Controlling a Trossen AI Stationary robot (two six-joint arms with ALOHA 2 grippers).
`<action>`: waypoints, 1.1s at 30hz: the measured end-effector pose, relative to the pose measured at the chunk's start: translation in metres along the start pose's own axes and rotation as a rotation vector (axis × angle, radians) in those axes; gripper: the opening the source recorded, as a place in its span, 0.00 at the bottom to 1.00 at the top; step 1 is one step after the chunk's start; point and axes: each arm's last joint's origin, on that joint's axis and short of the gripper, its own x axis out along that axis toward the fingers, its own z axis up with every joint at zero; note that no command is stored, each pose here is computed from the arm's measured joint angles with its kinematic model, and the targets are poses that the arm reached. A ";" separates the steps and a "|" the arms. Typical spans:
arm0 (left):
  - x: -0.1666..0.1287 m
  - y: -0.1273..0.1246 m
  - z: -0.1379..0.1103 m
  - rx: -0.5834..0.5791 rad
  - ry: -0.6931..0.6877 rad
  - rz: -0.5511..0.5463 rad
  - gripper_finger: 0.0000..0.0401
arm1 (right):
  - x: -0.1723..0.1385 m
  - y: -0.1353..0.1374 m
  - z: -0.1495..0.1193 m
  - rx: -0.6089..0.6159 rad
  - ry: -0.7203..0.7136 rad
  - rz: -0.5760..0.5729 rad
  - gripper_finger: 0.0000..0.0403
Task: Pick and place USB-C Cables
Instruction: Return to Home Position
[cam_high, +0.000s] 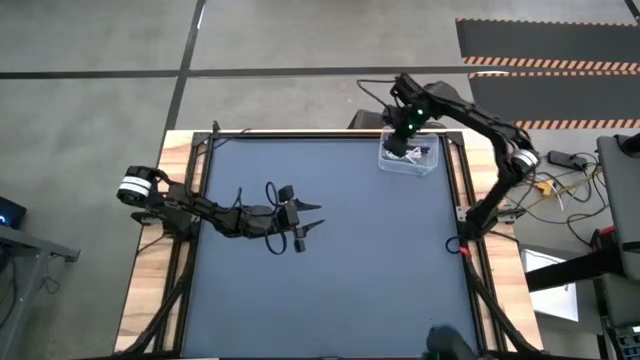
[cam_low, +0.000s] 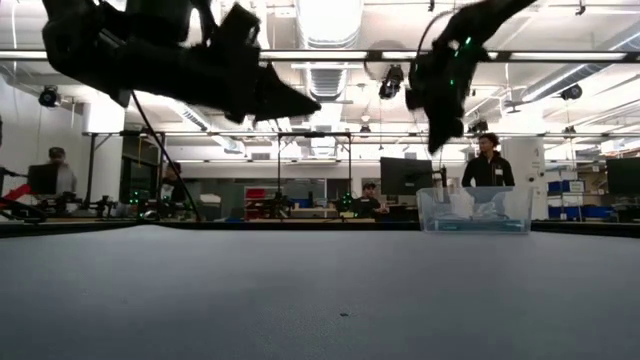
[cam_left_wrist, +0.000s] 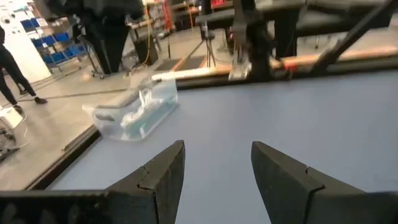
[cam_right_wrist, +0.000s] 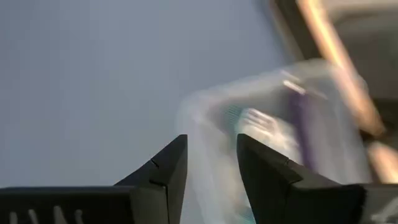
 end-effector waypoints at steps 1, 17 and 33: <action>-0.001 0.000 0.003 -0.011 -0.012 -0.003 0.42 | -0.004 0.011 0.000 -0.011 -0.052 0.055 0.31; -0.086 -0.009 0.049 0.119 0.111 -0.321 0.32 | 0.046 0.201 -0.074 -0.665 -0.789 0.264 0.16; -0.160 0.025 -0.014 -0.037 -0.147 -0.473 0.03 | 0.087 0.188 -0.159 -0.722 -1.119 0.237 0.06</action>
